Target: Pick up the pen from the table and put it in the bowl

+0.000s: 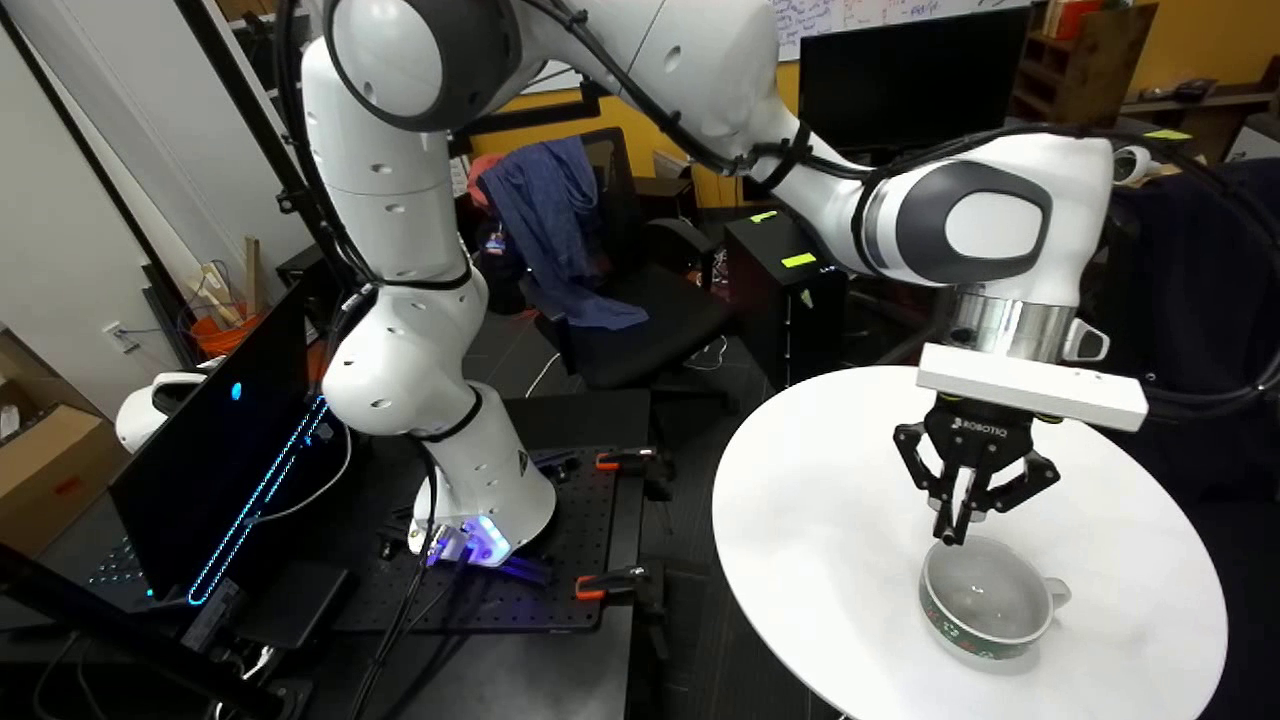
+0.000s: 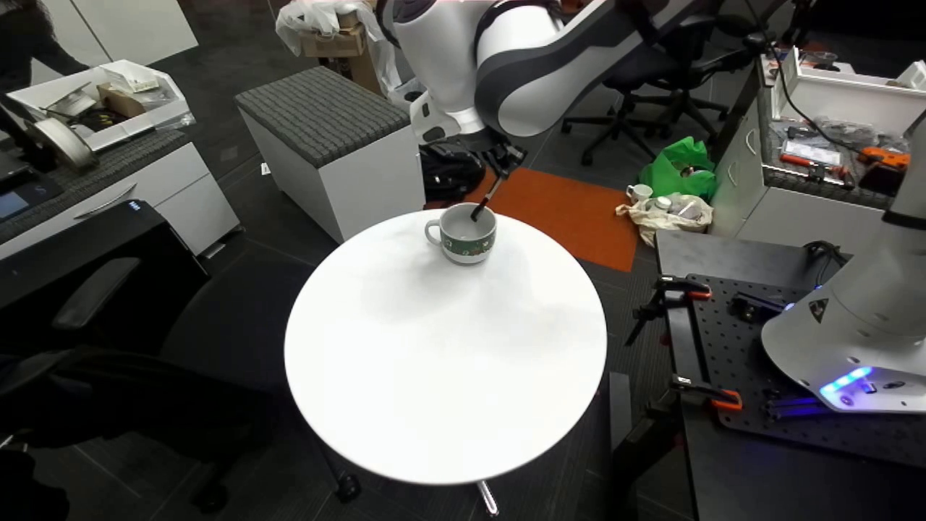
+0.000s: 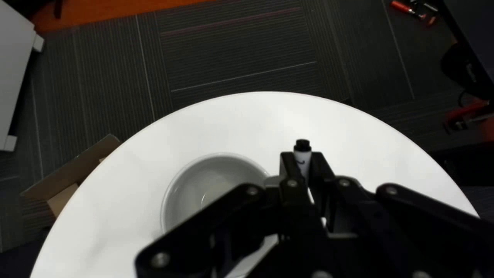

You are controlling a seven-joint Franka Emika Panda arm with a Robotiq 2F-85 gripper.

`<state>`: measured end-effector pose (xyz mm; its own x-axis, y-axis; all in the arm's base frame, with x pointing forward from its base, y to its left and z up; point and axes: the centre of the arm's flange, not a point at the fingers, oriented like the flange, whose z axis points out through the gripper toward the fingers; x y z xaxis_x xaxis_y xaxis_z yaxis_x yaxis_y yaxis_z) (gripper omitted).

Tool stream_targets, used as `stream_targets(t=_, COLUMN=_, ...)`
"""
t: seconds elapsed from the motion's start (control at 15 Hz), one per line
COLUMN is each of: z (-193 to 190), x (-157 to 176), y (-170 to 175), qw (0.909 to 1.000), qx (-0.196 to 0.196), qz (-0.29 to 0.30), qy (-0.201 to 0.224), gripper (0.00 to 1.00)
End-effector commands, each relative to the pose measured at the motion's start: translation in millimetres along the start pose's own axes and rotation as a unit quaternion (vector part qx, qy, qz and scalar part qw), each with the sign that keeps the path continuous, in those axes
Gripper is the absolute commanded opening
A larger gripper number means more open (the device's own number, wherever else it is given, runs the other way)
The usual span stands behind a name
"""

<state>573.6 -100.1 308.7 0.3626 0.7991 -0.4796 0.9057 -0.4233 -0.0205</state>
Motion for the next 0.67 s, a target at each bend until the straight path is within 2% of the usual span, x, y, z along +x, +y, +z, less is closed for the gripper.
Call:
stream_targets(t=0.0, z=0.8, x=-20.0, y=-19.6, qw=0.9981, qx=0.01, qz=0.049, qy=-0.036, gripper=0.03)
stream_targets(t=0.33, z=10.9, x=-25.9, y=-10.2, qw=0.9921, qx=0.007, qz=0.095, qy=-0.081, gripper=0.03)
stream_targets(t=0.6, z=14.4, x=-19.1, y=5.5, qw=0.9918, qx=-0.01, qz=0.097, qy=-0.083, gripper=0.03)
